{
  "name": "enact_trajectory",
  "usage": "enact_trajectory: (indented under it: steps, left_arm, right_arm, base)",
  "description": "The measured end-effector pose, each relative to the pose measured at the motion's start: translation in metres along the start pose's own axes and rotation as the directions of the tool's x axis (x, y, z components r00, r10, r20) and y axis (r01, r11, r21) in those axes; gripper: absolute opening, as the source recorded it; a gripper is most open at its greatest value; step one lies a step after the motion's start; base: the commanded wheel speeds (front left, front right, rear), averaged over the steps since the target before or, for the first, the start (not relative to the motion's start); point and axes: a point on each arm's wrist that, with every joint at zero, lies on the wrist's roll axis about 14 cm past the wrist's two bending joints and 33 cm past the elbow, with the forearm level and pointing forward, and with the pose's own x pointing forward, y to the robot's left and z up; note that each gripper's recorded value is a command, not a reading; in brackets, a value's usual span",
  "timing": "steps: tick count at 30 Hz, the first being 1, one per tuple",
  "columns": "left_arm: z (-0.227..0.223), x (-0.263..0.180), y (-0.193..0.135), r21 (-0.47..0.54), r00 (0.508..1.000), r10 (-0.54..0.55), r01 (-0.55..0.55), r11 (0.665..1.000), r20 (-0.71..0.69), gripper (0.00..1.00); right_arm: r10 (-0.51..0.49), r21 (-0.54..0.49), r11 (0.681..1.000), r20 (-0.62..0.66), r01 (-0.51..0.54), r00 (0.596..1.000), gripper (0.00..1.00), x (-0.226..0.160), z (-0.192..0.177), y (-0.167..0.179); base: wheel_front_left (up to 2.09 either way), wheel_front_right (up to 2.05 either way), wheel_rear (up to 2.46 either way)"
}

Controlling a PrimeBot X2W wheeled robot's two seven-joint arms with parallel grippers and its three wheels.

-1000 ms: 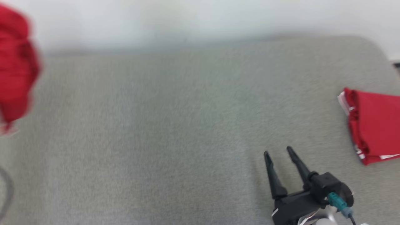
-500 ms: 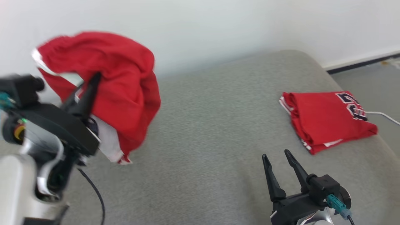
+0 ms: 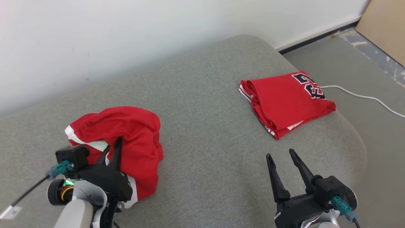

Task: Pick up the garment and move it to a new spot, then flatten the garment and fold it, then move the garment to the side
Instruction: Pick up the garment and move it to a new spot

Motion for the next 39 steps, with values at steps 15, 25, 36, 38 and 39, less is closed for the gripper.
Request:
enact_trajectory:
  steps: [15,25,36,38,39]
  left_arm:
    - [-0.043,-0.022,0.015,-0.090,0.994,0.100,-0.095,0.991,0.048,1.00]
    - [0.014,-0.099,0.049,-0.063,0.917,0.238,-0.230,0.971,0.320,1.00]
    - [-0.010,-0.223,0.084,0.055,0.837,0.425,-0.470,0.881,0.344,1.00]
    - [-0.019,-0.240,0.092,0.071,0.826,0.460,-0.507,0.859,0.325,1.00]
    - [-0.023,-0.247,0.095,0.082,0.820,0.477,-0.524,0.847,0.316,1.00]
  right_arm:
    - [-0.008,-0.019,1.000,-0.035,0.007,0.999,1.00,-0.010,-0.013,-0.002]
    - [0.090,-0.008,0.996,-0.026,-0.090,0.996,1.00,-0.002,-0.012,0.028]
    - [0.185,-0.030,0.982,-0.030,-0.186,0.982,1.00,0.004,-0.016,0.056]
    - [0.203,-0.031,0.978,-0.028,-0.204,0.979,1.00,0.006,-0.015,0.062]
    - [0.214,-0.030,0.976,-0.028,-0.214,0.977,1.00,0.006,-0.015,0.066]
  base:
    - [0.00,0.00,0.00]
    - [0.00,0.00,0.00]
    - [0.00,0.00,0.00]
    - [0.00,0.00,0.00]
    - [0.00,0.00,0.00]
